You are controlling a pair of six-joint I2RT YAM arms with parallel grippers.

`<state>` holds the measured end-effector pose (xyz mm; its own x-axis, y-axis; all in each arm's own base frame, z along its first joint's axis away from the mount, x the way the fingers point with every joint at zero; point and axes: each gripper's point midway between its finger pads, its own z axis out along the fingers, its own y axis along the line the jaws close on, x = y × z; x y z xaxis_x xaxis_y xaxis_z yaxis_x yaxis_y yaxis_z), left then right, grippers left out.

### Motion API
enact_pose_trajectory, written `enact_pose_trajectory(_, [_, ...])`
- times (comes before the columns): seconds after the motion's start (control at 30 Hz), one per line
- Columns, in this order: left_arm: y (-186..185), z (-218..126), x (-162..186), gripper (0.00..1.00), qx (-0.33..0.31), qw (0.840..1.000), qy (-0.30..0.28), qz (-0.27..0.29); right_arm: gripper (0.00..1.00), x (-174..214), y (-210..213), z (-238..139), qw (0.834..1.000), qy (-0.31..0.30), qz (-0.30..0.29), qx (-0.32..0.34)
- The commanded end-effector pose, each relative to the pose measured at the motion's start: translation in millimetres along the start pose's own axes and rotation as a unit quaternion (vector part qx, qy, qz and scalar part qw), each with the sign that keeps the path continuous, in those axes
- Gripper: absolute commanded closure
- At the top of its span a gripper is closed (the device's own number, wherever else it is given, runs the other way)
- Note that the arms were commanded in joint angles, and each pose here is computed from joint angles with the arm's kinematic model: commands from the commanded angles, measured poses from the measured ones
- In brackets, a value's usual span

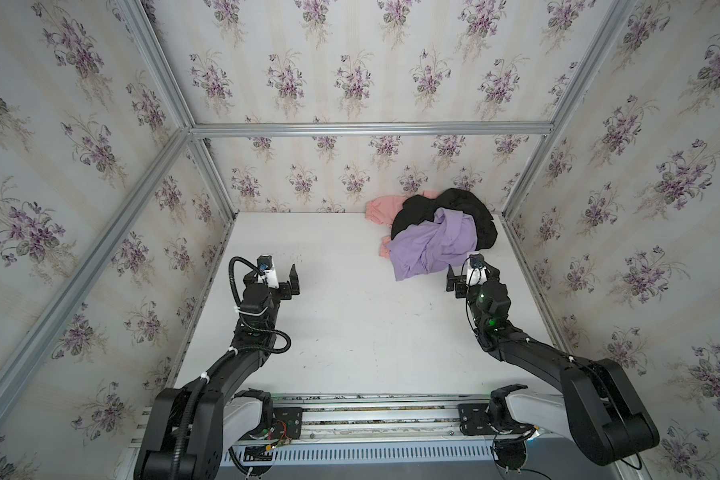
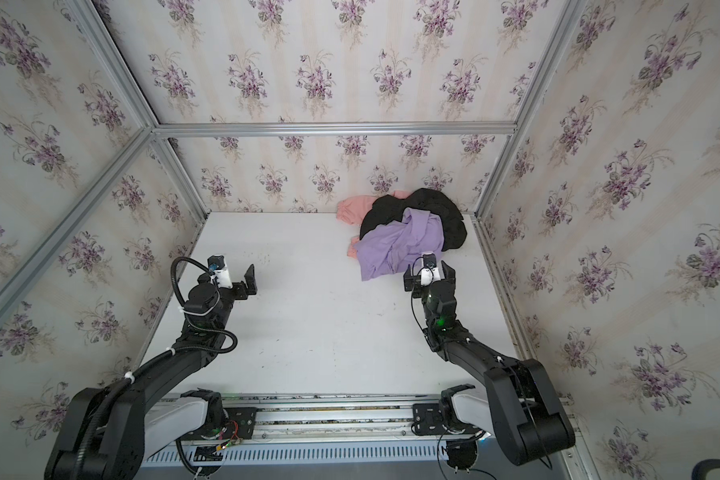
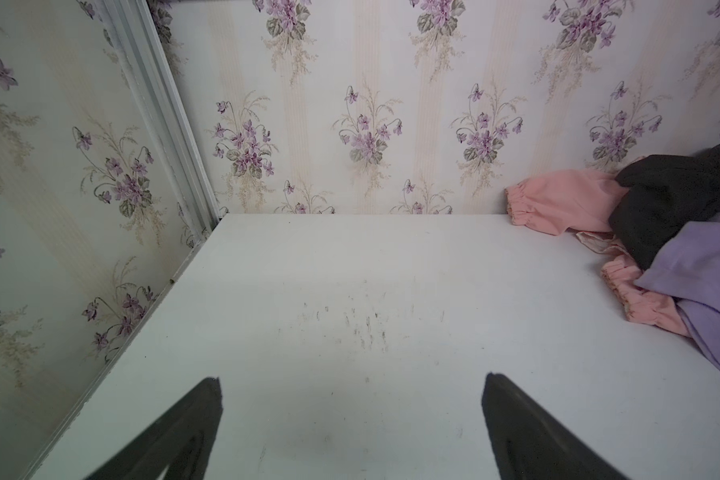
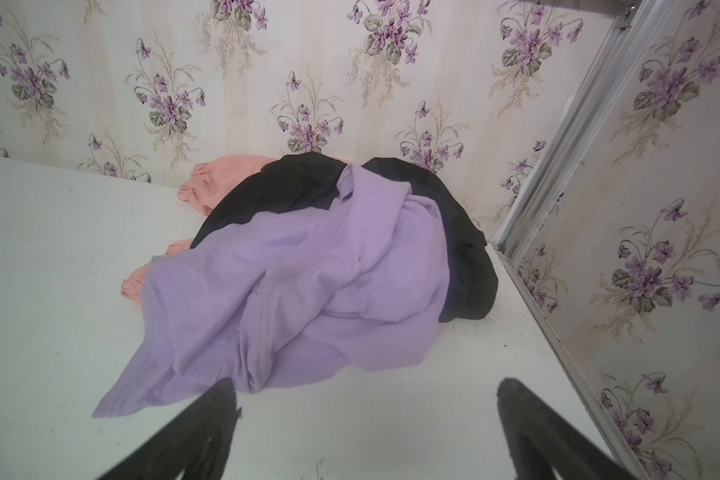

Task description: Pick out a specific cloth from the pile

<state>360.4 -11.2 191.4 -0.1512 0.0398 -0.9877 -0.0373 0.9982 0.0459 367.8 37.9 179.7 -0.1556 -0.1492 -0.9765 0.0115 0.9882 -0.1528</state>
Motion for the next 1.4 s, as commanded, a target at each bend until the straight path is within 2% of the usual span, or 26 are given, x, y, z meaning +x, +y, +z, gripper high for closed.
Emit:
enact_pose_trajectory(0.0, [-2.2, -7.3, -8.6, 0.00, -0.004, 1.000, 0.010, -0.005, 0.00, -7.3, 1.1, -3.5, 0.999, 0.012, 0.051, -0.007])
enact_pose_trajectory(0.07, [-10.8, -12.9, -25.1, 0.00, 0.004, 1.000, 0.011, -0.014, 0.00, -7.3, 0.5, -7.7, 0.992, 0.041, 0.120, -0.007])
enact_pose_trajectory(0.13, [-13.7, -16.2, -39.8, 0.00, -0.001, 1.000, 0.002, -0.029, 0.00, -9.5, 10.5, -13.8, 0.981, 0.069, 0.176, -0.037])
enact_pose_trajectory(0.23, [-35.5, -11.3, -49.5, 0.00, 0.056, 0.995, 0.024, -0.073, 0.00, -11.8, 27.5, -22.3, 0.960, 0.083, 0.255, -0.085])
enact_pose_trajectory(0.33, [-63.2, -0.6, -53.4, 0.00, 0.104, 0.988, 0.066, -0.097, 0.00, -6.9, 33.6, -26.1, 0.940, 0.103, 0.312, -0.095])
enact_pose_trajectory(0.5, [-116.1, 17.0, -65.3, 0.00, 0.192, 0.966, 0.110, -0.134, 0.00, -5.0, 39.6, -23.2, 0.932, 0.144, 0.318, -0.098])
enact_pose_trajectory(0.67, [-180.5, 44.6, -74.6, 0.00, 0.277, 0.947, 0.130, -0.100, 0.00, -11.3, 55.8, -10.3, 0.920, 0.173, 0.329, -0.128])
enact_pose_trajectory(0.77, [-212.5, 64.8, -80.4, 0.00, 0.319, 0.931, 0.140, -0.106, 0.00, -18.0, 63.8, -0.6, 0.920, 0.180, 0.317, -0.146])
enact_pose_trajectory(0.87, [-244.8, 88.2, -85.1, 0.02, 0.356, 0.917, 0.139, -0.112, 0.00, -37.2, 67.6, 16.2, 0.924, 0.154, 0.294, -0.189])
enact_pose_trajectory(0.97, [-267.2, 113.5, -89.4, 0.03, 0.379, 0.907, 0.135, -0.124, 0.00, -49.1, 67.0, 32.4, 0.916, 0.143, 0.300, -0.223])
enact_pose_trajectory(1.23, [-312.8, 172.1, -85.2, 0.07, 0.425, 0.878, 0.139, -0.170, 0.00, -54.3, 80.3, 67.0, 0.908, 0.158, 0.296, -0.250])
enact_pose_trajectory(1.3, [-319.5, 187.9, -75.8, 0.07, 0.423, 0.870, 0.150, -0.203, 0.00, -51.5, 84.1, 72.7, 0.903, 0.162, 0.305, -0.257])
enact_pose_trajectory(1.37, [-322.7, 207.2, -67.8, 0.10, 0.420, 0.855, 0.153, -0.264, 0.00, -47.1, 88.3, 78.9, 0.896, 0.169, 0.316, -0.262])
